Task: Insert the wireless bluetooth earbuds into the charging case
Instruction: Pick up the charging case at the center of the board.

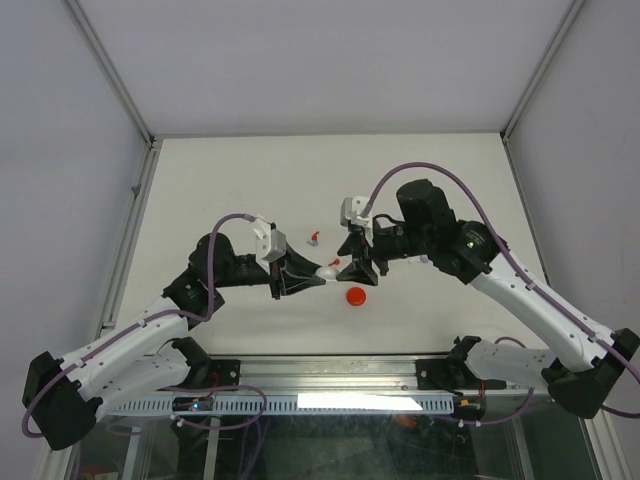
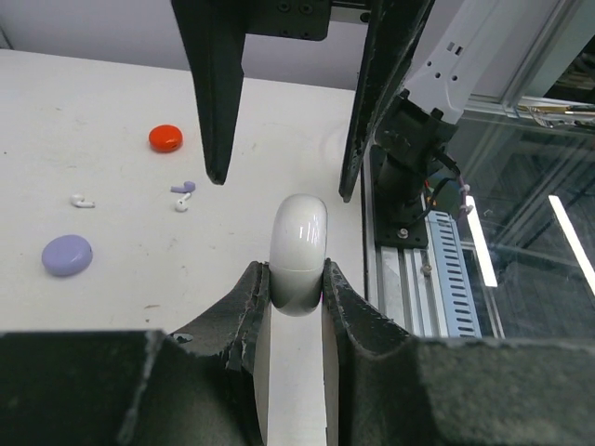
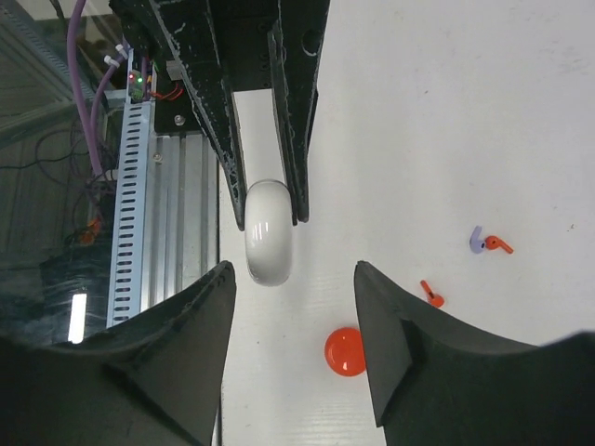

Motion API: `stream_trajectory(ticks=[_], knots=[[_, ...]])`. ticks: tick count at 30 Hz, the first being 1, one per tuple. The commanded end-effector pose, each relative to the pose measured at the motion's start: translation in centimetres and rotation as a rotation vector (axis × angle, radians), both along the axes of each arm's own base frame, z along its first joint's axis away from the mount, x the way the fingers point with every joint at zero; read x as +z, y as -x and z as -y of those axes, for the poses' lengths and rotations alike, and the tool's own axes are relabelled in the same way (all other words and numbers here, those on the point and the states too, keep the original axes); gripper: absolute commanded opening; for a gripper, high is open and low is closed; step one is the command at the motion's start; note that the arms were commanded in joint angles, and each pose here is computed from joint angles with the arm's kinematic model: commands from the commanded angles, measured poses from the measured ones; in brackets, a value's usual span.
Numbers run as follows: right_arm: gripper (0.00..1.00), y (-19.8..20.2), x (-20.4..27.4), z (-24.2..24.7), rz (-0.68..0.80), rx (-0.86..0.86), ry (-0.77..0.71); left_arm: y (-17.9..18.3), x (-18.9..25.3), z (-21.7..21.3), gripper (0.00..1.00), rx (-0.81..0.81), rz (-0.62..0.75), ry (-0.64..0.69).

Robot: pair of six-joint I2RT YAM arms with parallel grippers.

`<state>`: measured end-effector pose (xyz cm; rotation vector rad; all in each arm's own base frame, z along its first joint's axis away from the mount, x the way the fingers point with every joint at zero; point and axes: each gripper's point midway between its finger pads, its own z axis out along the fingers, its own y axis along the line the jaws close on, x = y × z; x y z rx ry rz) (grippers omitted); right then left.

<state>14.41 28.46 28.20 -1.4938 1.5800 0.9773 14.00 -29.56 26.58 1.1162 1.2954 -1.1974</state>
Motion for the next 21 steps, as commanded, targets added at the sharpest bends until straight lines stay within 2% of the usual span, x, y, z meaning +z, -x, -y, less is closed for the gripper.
stream_trajectory(ticks=[1,10,21], knots=[[0.57,-0.5,2.4,-0.5,0.128,-0.008,-0.138,0.2,2.6,-0.3,0.0,0.033,0.037,0.138],[0.56,0.0,1.8,-1.2,0.159,0.005,-0.3,-0.2,3.6,-0.9,0.0,0.084,0.067,0.236],[0.46,0.4,1.8,-1.9,0.126,0.043,-0.324,0.1,3.0,-1.1,0.0,0.082,0.074,0.249]])
